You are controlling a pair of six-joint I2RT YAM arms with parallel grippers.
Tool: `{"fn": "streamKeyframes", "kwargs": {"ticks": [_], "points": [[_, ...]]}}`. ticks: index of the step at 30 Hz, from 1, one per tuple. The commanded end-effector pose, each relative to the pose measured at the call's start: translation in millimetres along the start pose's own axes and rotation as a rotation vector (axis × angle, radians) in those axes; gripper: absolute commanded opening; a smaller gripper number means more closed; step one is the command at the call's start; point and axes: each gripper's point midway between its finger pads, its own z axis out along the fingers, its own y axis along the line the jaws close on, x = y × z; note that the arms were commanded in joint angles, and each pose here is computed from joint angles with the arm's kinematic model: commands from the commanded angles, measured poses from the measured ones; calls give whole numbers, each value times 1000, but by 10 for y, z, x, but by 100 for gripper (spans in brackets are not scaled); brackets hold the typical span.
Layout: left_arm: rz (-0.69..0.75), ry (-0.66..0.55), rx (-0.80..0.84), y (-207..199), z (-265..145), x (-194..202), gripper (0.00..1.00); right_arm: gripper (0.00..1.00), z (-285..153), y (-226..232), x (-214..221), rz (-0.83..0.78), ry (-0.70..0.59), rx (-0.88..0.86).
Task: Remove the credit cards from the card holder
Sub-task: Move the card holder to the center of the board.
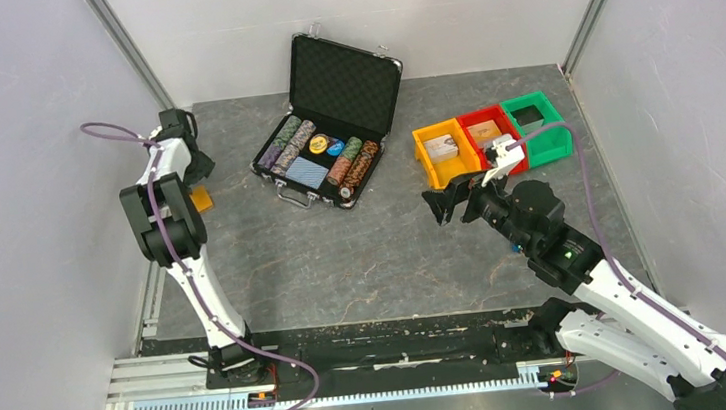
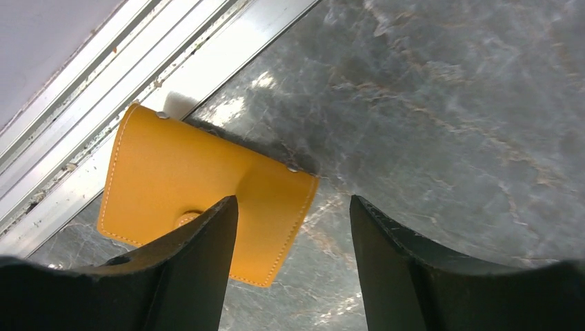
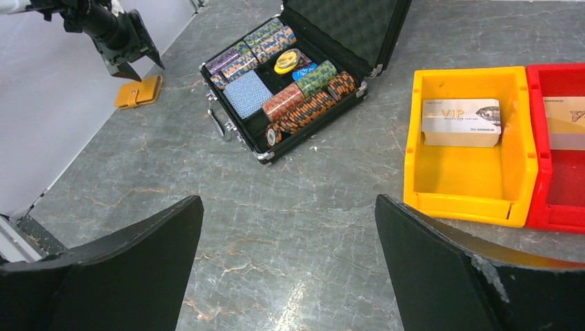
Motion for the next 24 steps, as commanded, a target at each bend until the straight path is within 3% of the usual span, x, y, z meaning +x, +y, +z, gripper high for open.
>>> {"fn": "streamKeyframes", "kwargs": {"ticks": [1, 8, 18, 24], "points": [[77, 37, -23, 77, 39, 29, 67, 98, 7, 37, -169, 20, -69, -9], [92, 114, -48, 170, 145, 235, 55, 98, 38, 28, -180, 10, -84, -7], [130, 170, -39, 284, -56, 390, 37, 98, 54, -36, -110, 2, -88, 15], [71, 236, 85, 197, -280, 670, 39, 98, 100, -31, -78, -4, -73, 14]]}}
